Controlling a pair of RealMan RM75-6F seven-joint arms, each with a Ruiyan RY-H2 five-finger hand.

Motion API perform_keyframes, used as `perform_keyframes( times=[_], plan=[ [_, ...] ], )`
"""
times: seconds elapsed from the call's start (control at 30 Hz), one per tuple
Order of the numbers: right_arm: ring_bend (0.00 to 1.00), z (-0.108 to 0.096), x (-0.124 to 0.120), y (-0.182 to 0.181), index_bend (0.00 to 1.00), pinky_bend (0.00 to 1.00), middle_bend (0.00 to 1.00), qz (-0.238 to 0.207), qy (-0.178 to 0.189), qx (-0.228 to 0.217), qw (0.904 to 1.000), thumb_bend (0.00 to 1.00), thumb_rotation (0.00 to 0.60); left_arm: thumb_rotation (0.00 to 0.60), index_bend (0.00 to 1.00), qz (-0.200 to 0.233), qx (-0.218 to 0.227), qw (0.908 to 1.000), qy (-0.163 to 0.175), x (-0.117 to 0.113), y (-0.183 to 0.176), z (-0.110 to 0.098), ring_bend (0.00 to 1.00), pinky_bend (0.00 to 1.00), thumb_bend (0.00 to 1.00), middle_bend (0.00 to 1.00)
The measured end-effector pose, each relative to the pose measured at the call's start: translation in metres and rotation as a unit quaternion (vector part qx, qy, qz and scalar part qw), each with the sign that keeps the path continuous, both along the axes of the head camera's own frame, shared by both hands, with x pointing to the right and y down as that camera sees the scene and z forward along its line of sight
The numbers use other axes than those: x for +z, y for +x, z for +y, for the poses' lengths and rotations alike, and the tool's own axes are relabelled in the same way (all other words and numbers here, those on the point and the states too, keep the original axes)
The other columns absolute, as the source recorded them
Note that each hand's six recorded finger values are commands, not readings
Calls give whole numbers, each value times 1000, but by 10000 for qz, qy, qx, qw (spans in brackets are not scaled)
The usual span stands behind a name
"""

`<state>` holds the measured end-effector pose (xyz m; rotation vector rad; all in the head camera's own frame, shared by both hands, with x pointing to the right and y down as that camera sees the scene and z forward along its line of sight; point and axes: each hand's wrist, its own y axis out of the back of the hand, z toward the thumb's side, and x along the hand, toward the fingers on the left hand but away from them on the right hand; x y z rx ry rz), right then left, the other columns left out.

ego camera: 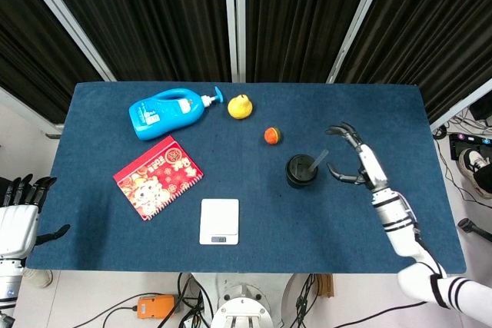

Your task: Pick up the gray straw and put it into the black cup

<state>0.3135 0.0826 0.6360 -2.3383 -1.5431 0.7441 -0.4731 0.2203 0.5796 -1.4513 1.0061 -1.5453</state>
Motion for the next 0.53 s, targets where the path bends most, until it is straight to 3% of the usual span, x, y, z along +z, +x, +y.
perform_keyframes(
  times=[0.1,0.2,0.3,0.43,0.53],
  plan=[
    [69,2,-17,22,105,130,245,593,243,-43,9979,523,600,600,130,4,8,10000,9,0,1,-1,23,0,15,136],
    [14,10,-30,44,0,87,155,1369,382,-126,9898,495,600,600,129,18,14,10000,21,-1,2,-2,23,0,15,136],
    [0,24,-46,70,0,38,102,2266,437,-173,9728,456,600,600,129,29,13,10000,30,-1,3,-2,23,0,15,136],
    [0,60,-68,111,0,22,90,3294,262,-50,9438,439,600,600,129,63,9,10000,48,-1,5,-2,23,0,15,136],
    [0,81,-76,127,0,22,87,3477,116,118,9375,440,600,600,129,63,11,10000,29,0,5,0,23,0,15,136]
  ],
)
